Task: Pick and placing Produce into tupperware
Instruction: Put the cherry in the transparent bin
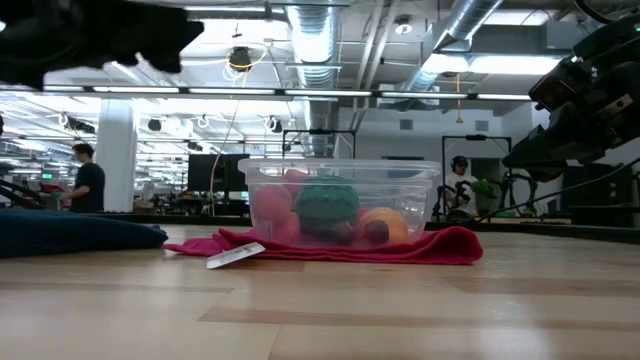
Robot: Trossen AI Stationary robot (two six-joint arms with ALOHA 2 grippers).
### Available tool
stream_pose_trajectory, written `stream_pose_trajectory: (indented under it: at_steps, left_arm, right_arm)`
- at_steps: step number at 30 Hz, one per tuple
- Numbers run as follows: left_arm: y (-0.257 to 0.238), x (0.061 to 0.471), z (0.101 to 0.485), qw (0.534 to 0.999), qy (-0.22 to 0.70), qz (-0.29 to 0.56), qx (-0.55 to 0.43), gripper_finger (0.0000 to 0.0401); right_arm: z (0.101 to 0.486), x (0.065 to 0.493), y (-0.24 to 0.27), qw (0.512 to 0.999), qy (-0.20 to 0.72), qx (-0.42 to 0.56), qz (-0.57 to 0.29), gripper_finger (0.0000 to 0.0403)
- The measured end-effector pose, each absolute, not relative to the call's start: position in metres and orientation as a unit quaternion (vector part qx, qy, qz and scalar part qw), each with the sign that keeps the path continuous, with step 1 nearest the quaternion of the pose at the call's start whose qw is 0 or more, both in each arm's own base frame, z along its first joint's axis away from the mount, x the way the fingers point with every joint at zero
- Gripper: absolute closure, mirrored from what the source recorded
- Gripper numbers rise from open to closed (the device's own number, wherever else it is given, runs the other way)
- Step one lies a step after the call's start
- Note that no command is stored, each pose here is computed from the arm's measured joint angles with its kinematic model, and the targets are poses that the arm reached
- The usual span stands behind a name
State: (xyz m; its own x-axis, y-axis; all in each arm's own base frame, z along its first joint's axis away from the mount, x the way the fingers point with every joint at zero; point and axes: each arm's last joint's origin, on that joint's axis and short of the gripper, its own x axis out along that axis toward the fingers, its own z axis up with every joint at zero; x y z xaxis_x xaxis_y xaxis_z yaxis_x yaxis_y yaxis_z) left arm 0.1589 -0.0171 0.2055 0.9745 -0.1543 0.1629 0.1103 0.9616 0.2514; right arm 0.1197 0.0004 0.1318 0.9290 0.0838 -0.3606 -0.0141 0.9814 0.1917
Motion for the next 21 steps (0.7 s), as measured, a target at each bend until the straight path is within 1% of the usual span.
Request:
stream_pose_trajectory:
  at_steps: [4, 9, 11, 14, 18, 21]
  left_arm:
    - [-0.015, 0.14, 0.185, 0.985, -0.112, -0.053, 0.12, 0.0241]
    - [-0.013, 0.136, 0.182, 0.986, -0.088, -0.042, 0.136, 0.0241]
    - [-0.01, 0.136, 0.181, 0.986, -0.078, -0.003, 0.147, 0.0241]
    - [-0.005, 0.133, 0.182, 0.989, -0.071, 0.05, 0.121, 0.0241]
    - [-0.003, 0.133, 0.172, 0.992, -0.024, 0.038, 0.116, 0.0241]
    - [-0.004, 0.132, 0.175, 0.994, -0.037, 0.033, 0.093, 0.0241]
  right_arm:
    - [0.132, 0.12, 0.0, 0.978, 0.187, 0.093, 0.025, 0.0315]
    - [0.132, 0.12, 0.0, 0.978, 0.187, 0.093, 0.025, 0.0315]
    - [0.132, 0.12, 0.0, 0.978, 0.186, 0.093, 0.025, 0.0315]
    - [0.132, 0.12, 0.0, 0.977, 0.188, 0.093, 0.025, 0.0315]
    - [0.132, 0.12, 0.0, 0.978, 0.187, 0.093, 0.025, 0.0315]
    - [0.132, 0.12, 0.0, 0.978, 0.187, 0.093, 0.025, 0.0315]
